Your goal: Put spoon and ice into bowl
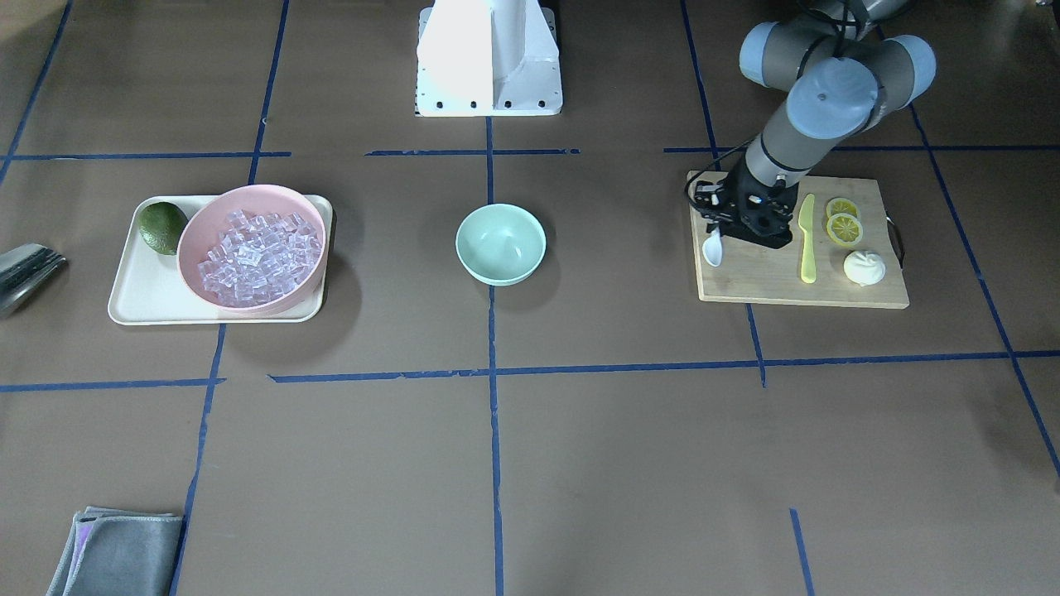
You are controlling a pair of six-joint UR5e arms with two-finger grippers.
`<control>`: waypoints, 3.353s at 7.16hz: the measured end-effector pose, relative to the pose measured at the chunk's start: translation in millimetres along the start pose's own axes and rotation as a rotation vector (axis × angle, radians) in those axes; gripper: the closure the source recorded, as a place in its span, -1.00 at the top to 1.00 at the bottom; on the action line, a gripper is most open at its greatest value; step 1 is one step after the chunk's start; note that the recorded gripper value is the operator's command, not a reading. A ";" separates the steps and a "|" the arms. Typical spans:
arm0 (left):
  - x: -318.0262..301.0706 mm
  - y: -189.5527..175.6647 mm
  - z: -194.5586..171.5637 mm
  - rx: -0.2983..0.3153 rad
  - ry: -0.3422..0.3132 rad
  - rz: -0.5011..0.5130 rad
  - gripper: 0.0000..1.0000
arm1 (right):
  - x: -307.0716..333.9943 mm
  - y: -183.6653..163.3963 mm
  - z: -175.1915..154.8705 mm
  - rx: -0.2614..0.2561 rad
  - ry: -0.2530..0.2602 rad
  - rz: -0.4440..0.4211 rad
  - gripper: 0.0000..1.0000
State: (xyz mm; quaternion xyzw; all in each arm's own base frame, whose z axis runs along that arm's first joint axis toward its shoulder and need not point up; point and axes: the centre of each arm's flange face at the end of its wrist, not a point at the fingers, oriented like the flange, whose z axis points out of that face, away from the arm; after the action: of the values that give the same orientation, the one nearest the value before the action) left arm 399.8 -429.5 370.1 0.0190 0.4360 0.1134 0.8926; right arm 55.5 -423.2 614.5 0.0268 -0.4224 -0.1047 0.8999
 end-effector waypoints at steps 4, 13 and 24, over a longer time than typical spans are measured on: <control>168.6 -17.5 -5.8 0.017 0.130 -0.165 -1.00 | -1.2 -1.1 -1.2 0.003 0.001 -0.003 0.99; 256.7 -48.2 11.1 0.095 0.105 -0.141 0.47 | -3.5 -2.3 0.2 -0.001 0.000 -0.008 0.99; 118.1 -21.9 -93.7 0.080 0.104 -0.182 0.52 | -290.5 -92.8 49.1 0.189 -0.025 0.254 0.97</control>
State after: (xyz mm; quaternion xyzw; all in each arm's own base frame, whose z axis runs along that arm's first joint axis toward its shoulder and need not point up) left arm 400.7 -431.1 217.8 0.0088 0.4859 0.0153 0.8738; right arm -178.0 -450.5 414.1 0.0563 -0.4417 0.0500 0.8940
